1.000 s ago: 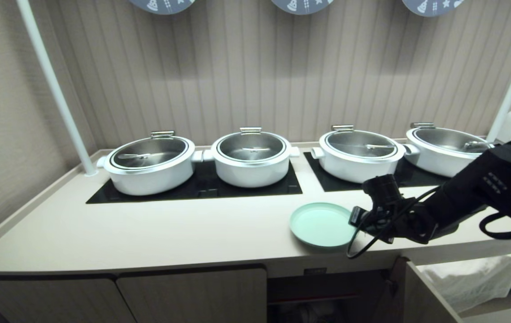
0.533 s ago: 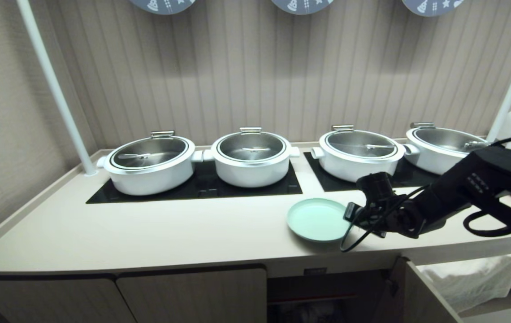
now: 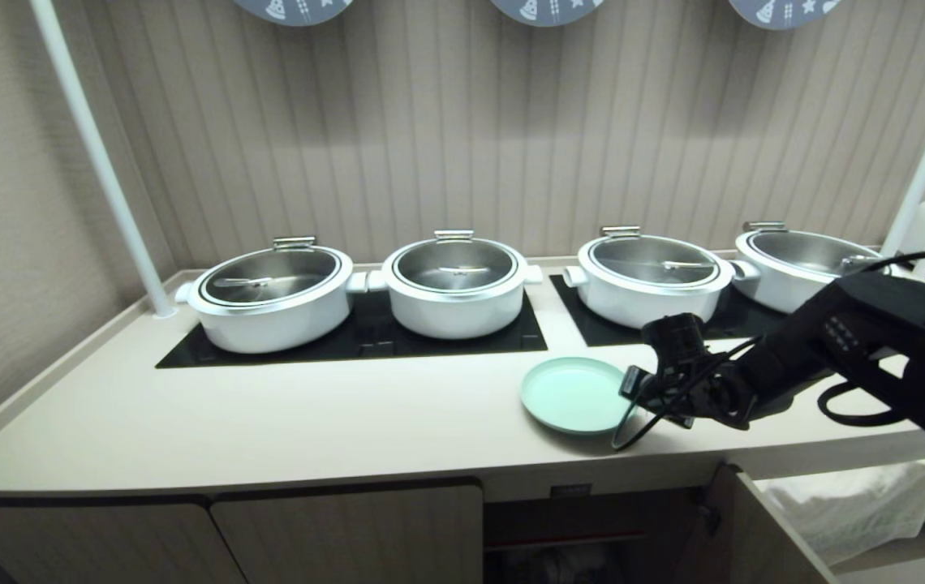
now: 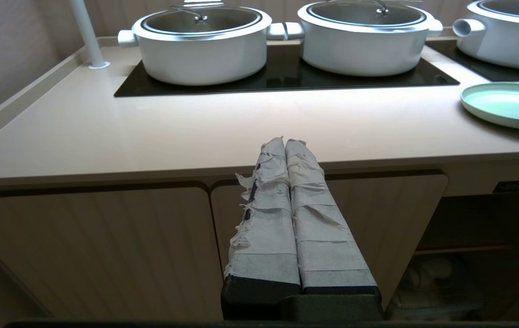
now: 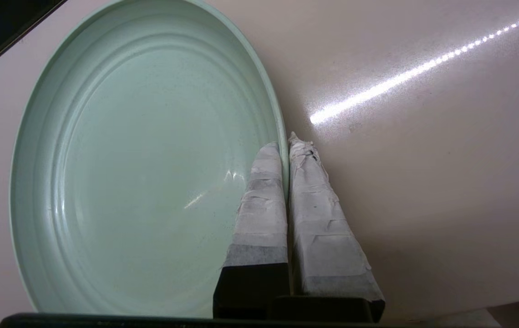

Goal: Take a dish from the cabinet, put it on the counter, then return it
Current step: Place it on the table

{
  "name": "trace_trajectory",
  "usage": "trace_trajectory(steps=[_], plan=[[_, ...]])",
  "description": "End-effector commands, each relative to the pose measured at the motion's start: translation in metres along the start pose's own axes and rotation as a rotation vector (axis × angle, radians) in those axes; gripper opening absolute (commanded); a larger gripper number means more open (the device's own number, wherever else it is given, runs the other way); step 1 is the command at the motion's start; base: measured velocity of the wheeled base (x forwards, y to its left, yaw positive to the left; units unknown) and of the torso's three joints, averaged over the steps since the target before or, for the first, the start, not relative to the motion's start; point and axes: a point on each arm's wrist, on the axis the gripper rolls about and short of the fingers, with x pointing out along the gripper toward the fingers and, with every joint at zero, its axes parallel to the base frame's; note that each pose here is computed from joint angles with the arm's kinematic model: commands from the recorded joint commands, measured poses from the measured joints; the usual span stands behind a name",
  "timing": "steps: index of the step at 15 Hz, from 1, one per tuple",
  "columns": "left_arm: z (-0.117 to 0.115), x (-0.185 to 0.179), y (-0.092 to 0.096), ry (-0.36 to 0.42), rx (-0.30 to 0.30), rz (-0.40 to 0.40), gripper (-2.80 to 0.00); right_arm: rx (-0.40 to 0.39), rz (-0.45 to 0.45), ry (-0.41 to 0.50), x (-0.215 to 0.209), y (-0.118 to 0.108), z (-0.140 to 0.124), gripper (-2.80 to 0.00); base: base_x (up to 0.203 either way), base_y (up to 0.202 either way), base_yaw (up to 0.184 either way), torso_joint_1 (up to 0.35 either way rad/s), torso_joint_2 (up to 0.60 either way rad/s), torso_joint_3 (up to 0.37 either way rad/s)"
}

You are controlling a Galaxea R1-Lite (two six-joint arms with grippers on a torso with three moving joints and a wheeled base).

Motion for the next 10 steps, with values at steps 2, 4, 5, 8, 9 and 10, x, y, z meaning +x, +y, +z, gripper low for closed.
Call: trace_trajectory(steps=[2,4,5,8,9,10], plan=[[0.0,0.0,0.0,-0.001,0.0,0.0,-2.8,0.008,-0.001,-0.007,0.0045,-0.0006,0.0025,-2.8,0.0,0.0,0.0,0.0,0.0,0.0],[0.0,0.0,0.0,-0.001,0.0,-0.001,-2.8,0.012,-0.003,-0.011,0.0066,-0.002,0.0043,-2.8,0.0,0.0,0.0,0.0,0.0,0.0],[0.0,0.0,0.0,-0.001,0.0,0.001,-2.8,0.013,-0.004,-0.011,0.0069,-0.0026,0.0045,-2.8,0.0,0.0,0.0,0.0,0.0,0.0],[0.0,0.0,0.0,-0.001,0.0,0.0,-2.8,0.012,-0.008,-0.006,0.009,-0.0037,0.0026,-2.8,0.0,0.0,0.0,0.0,0.0,0.0],[0.0,0.0,0.0,-0.001,0.0,0.001,-2.8,0.012,-0.007,-0.005,0.0095,-0.0038,0.0023,-2.8,0.0,0.0,0.0,0.0,0.0,0.0],[0.0,0.0,0.0,-0.001,0.0,-0.001,-2.8,0.012,-0.006,-0.006,0.0099,-0.0038,0.0021,-2.8,0.0,0.0,0.0,0.0,0.0,0.0]])
